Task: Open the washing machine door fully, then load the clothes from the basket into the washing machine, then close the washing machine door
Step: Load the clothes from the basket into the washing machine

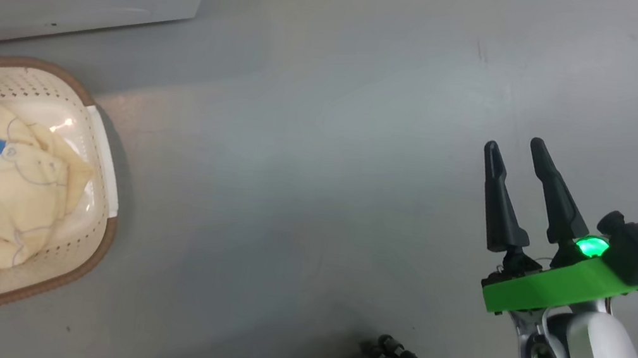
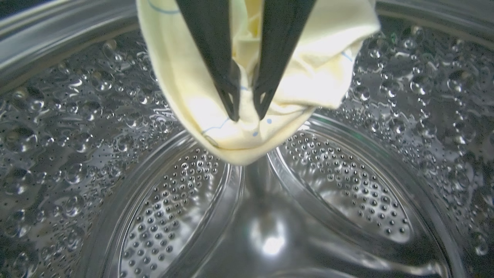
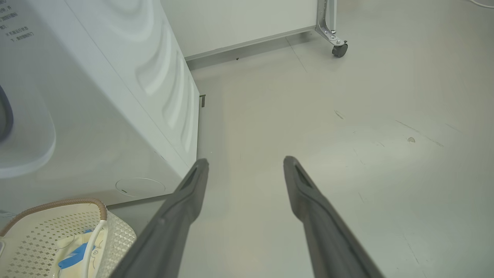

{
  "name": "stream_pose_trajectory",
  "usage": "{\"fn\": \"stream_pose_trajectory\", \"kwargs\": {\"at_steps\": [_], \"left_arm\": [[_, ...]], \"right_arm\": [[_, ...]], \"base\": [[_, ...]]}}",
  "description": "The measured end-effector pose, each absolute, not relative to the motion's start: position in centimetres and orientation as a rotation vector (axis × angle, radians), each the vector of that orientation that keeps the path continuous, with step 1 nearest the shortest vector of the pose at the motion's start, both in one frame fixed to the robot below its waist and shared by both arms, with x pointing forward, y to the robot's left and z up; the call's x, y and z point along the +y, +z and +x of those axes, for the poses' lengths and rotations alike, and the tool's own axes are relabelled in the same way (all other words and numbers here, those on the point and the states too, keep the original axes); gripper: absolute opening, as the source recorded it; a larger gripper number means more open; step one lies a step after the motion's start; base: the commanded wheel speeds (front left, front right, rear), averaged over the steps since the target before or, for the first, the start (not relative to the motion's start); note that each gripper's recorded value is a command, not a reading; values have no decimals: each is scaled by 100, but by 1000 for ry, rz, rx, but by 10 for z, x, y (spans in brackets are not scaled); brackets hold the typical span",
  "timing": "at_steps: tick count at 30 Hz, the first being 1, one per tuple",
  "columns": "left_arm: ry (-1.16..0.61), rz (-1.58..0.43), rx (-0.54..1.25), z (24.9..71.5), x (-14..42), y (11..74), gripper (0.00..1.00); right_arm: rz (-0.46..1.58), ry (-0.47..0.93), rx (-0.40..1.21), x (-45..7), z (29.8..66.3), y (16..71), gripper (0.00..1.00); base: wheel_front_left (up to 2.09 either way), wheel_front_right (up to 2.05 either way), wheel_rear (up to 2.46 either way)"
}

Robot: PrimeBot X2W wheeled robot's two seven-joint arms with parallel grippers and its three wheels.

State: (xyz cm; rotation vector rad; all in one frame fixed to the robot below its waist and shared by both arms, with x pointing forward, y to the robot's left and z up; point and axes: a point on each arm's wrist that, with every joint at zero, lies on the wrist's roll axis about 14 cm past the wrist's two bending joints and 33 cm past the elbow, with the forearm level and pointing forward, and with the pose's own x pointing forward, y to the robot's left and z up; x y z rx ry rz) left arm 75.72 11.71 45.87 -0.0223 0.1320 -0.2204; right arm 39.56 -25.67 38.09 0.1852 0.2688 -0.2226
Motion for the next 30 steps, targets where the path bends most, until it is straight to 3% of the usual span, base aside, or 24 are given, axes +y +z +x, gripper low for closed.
{"fn": "stream_pose_trajectory", "kwargs": {"at_steps": [4, 9, 10, 11, 12, 13, 30], "left_arm": [[-195, 1, 45, 766, 121, 463, 0], [-166, -1, 104, 767, 129, 440, 0], [-149, -18, 154, 766, 134, 426, 25], [-134, -21, 177, 766, 137, 419, 25], [-127, -29, 207, 764, 139, 412, 71], [-122, -35, 225, 764, 141, 408, 100], [-67, -93, 230, 733, 155, 401, 100]], "right_arm": [[184, -225, 267, -259, 399, 380, 100], [183, -224, 263, -259, 402, 380, 100], [182, -220, 259, -259, 404, 381, 100], [183, -219, 259, -259, 404, 381, 100], [183, -219, 258, -258, 405, 381, 100], [183, -218, 258, -258, 405, 381, 100], [166, -192, 215, -254, 415, 392, 100]], "base": [[0, 0, 0], [0, 0, 0], [0, 0, 0], [0, 0, 0], [0, 0, 0], [0, 0, 0], [0, 0, 0]]}}
